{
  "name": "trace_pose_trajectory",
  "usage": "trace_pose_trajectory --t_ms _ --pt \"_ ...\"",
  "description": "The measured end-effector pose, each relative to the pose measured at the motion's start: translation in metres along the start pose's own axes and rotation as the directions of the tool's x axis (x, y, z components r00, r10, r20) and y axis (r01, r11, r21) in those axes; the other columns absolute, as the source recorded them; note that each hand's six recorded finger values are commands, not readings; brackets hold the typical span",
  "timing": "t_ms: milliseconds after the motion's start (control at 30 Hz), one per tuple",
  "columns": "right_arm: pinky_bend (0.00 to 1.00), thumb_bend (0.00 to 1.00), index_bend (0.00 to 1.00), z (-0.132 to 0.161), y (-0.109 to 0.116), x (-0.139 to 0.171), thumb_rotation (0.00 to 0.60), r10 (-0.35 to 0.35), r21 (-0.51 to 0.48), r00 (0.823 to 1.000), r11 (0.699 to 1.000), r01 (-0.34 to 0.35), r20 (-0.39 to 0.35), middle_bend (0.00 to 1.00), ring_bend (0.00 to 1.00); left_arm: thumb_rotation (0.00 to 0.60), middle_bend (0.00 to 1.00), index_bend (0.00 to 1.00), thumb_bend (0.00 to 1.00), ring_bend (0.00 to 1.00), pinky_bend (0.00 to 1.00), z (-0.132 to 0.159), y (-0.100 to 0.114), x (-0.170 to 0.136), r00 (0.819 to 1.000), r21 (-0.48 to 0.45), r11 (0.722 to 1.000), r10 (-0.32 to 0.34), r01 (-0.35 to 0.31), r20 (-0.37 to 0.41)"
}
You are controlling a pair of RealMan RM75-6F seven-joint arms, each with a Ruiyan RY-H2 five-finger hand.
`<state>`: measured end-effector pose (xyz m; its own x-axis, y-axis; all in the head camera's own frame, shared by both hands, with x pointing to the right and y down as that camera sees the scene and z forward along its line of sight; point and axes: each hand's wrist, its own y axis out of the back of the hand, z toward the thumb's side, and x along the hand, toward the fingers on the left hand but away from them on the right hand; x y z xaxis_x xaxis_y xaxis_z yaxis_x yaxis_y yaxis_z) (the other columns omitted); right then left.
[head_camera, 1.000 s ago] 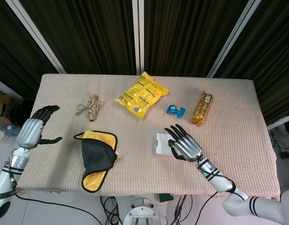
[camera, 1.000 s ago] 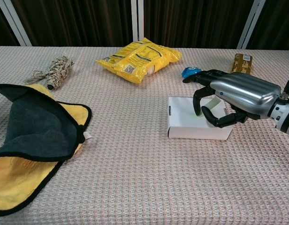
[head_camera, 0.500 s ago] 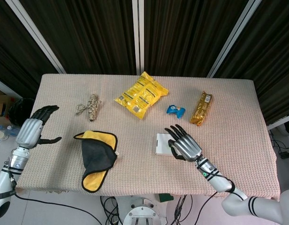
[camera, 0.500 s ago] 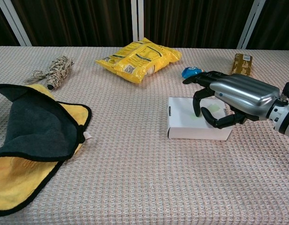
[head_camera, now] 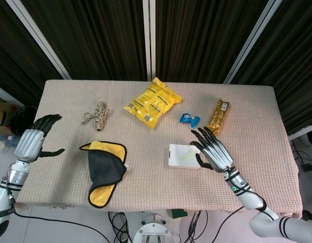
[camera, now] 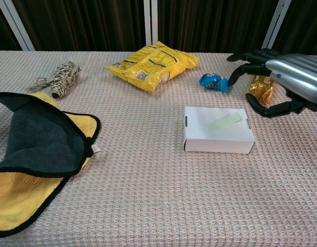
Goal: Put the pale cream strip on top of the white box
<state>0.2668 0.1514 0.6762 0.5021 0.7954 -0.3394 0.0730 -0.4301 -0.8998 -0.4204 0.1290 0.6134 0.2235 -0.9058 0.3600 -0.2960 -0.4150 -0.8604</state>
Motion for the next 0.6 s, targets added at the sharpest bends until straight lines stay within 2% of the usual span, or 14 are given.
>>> trace_pose_trajectory --t_ms 100,200,267,300,333,367,433,467,600 --pt "0.0 0.24 0.01 -0.032 0.012 0.017 0.434 -0.013 0.035 0.995 0.999 0.009 0.102 0.0 0.0 0.6 0.12 0.13 0.0 0.09 0.14 -0.002 0.002 -0.008 1.0 0.054 0.999 0.006 -0.006 -0.007" --pt "0.0 0.17 0.0 -0.07 0.023 0.04 0.379 -0.011 0.072 0.971 0.997 -0.006 0.238 0.0 0.0 0.589 0.12 0.13 0.0 0.08 0.13 -0.006 0.003 -0.022 0.999 0.141 0.99 0.012 -0.007 -0.029" --pt "0.0 0.15 0.0 -0.098 0.032 0.062 0.361 -0.01 0.092 0.939 0.995 -0.023 0.345 0.0 0.0 0.523 0.11 0.12 0.0 0.06 0.12 -0.012 0.001 -0.038 0.998 0.209 0.978 0.006 0.008 -0.066" --pt "0.0 0.15 0.0 -0.11 0.036 0.074 0.355 -0.01 0.1 0.921 0.994 -0.031 0.39 0.0 0.0 0.472 0.1 0.11 0.0 0.05 0.12 -0.015 0.001 -0.046 0.996 0.235 0.972 0.001 0.02 -0.089" --pt "0.0 0.15 0.0 -0.123 0.041 0.089 0.352 -0.011 0.11 0.896 0.993 -0.042 0.444 0.0 0.0 0.421 0.1 0.11 0.0 0.04 0.11 -0.021 0.0 -0.058 0.992 0.263 0.964 -0.006 0.039 -0.127" --pt "0.0 0.14 0.0 -0.132 0.045 0.1 0.351 -0.011 0.115 0.879 0.992 -0.049 0.477 0.0 0.0 0.398 0.1 0.1 0.0 0.04 0.11 -0.025 -0.001 -0.069 0.987 0.278 0.959 -0.01 0.055 -0.159" --pt "0.0 0.14 0.0 -0.144 0.049 0.12 0.349 -0.013 0.121 0.849 0.991 -0.061 0.529 0.0 0.0 0.358 0.1 0.1 0.0 0.03 0.11 -0.033 0.0 -0.092 0.974 0.291 0.953 -0.014 0.081 -0.227" --pt "0.0 0.14 0.0 -0.147 0.05 0.126 0.349 -0.014 0.124 0.841 0.99 -0.064 0.541 0.0 0.0 0.356 0.1 0.1 0.0 0.03 0.11 -0.036 0.001 -0.1 0.969 0.293 0.952 -0.01 0.084 -0.248" --pt "0.0 0.14 0.0 -0.152 0.05 0.136 0.347 -0.014 0.136 0.83 0.988 -0.075 0.558 0.0 0.0 0.348 0.1 0.1 0.0 0.03 0.11 -0.04 0.009 -0.118 0.959 0.32 0.946 0.038 0.057 -0.28"
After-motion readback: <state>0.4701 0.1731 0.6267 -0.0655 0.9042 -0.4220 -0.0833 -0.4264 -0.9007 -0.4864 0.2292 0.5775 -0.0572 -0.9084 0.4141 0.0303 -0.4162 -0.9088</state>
